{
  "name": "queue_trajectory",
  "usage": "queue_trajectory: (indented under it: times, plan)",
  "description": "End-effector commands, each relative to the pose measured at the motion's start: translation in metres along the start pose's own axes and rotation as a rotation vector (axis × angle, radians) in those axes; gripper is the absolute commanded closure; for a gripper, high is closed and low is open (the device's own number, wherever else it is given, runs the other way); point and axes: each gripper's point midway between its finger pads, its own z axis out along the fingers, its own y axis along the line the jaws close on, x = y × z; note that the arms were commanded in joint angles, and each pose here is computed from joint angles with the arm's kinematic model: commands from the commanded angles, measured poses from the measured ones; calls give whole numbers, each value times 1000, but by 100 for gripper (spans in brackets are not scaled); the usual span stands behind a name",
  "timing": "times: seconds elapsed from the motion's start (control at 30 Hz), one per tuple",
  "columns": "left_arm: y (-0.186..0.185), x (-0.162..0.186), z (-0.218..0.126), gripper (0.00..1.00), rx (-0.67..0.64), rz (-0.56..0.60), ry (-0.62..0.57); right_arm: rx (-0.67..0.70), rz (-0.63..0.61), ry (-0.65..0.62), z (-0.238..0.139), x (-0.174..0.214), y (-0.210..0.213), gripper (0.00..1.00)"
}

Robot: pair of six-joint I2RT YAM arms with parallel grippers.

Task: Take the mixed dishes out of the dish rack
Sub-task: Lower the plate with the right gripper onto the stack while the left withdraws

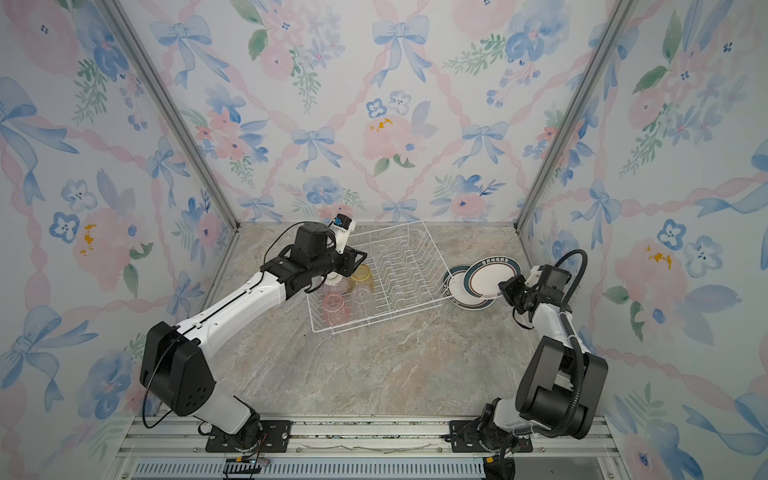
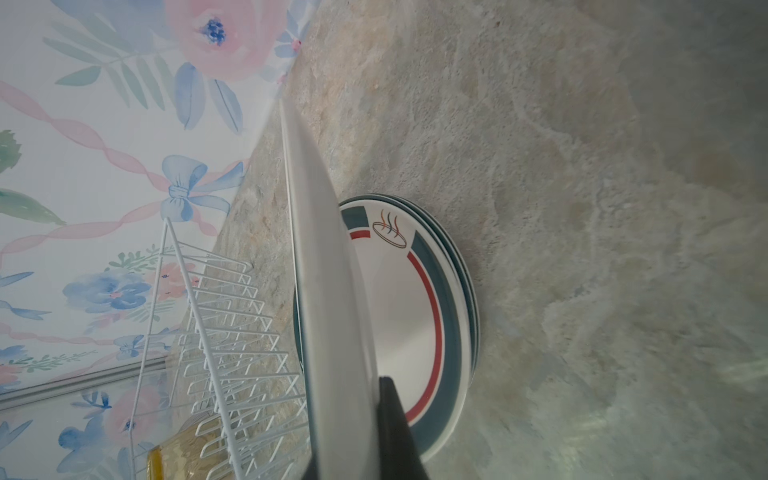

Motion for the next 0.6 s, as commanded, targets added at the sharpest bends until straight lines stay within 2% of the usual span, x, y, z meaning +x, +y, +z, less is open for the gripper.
queue_trajectory:
  times: [0.0,0.27,0.57]
  plan:
    - [-1,-1,3,62,3,16,12,-30,-20,44,8,4,9,100]
    - [-2,0,7,62,13,15,18,-99,5,144,31,22,16,100]
    - [-1,8,7,62,10,11,33,-97,10,192,42,33,16,100]
